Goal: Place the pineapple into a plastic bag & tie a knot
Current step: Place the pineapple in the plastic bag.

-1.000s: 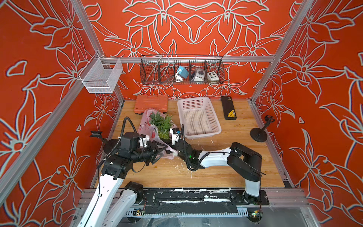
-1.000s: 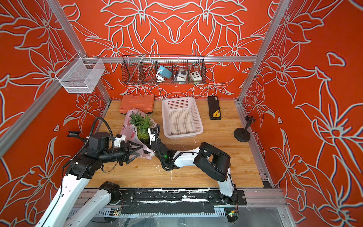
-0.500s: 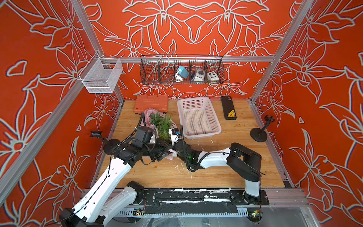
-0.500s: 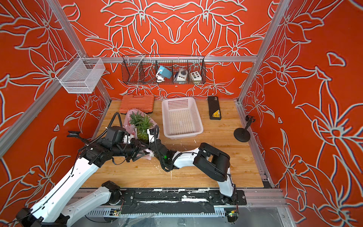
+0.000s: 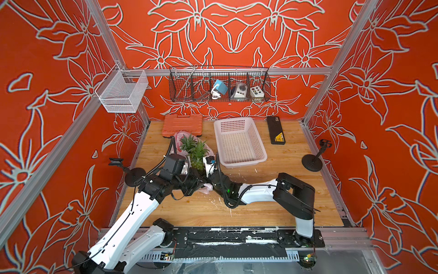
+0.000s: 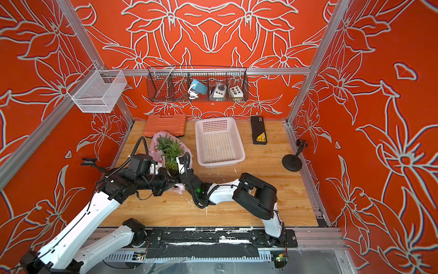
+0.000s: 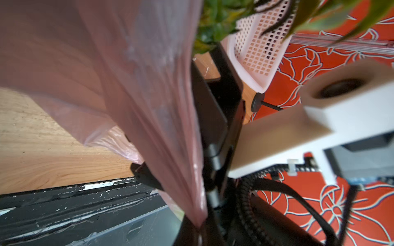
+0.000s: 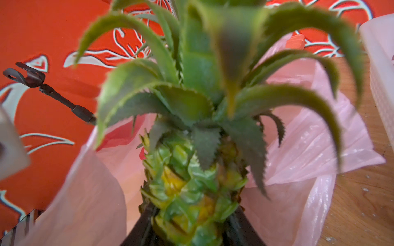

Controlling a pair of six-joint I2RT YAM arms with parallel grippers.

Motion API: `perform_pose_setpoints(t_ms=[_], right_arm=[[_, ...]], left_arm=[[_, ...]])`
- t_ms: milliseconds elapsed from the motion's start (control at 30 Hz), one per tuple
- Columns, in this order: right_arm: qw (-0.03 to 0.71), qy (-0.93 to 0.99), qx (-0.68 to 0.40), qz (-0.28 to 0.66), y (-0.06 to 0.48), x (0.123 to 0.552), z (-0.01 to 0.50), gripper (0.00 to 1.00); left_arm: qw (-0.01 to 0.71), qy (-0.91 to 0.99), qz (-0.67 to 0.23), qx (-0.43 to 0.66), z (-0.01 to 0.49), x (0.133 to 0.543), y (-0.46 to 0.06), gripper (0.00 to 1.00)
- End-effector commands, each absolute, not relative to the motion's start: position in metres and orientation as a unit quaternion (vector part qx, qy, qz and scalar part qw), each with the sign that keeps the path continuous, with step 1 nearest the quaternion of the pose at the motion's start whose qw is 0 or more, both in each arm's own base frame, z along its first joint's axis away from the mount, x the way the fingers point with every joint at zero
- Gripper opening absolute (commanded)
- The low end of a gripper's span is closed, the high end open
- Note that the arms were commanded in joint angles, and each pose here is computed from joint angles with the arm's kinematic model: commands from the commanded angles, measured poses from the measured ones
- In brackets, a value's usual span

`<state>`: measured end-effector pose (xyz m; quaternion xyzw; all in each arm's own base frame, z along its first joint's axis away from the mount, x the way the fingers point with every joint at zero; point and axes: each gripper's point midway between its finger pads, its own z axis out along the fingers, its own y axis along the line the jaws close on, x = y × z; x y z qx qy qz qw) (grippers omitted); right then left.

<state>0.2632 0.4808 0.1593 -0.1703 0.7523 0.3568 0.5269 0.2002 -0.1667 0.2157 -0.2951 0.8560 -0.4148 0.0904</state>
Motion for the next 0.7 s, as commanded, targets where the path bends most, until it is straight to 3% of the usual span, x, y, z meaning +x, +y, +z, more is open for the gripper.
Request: perform_pose_setpoints(t_ms=[0,167,467,667], right_arm=[[0.507,0.761,-0.168,0.369,0.482,0.259,0.155,0.23],[0.491,0.757,-0.113,0.417,0.469,0.264,0.161,0.24],[0.500,0.700,-0.064,0.506,0.487,0.260,0.217,0.17],[0.451,0.751,-0.128,0.465,0.531,0.253,0.151,0.16]], left_arm=[[0.152,0.832,-0.455,-0.280,0.251,0.205,-0.164,0.00],[0.209,0.801,-0.487,-0.280,0.294,0.199,-0.153,0.00],[0.154,0.779,-0.531,-0.294,0.282,0.200,-0.170,0.00],[0.157,0.782,-0.535,-0.277,0.295,0.204,-0.175,0.00]])
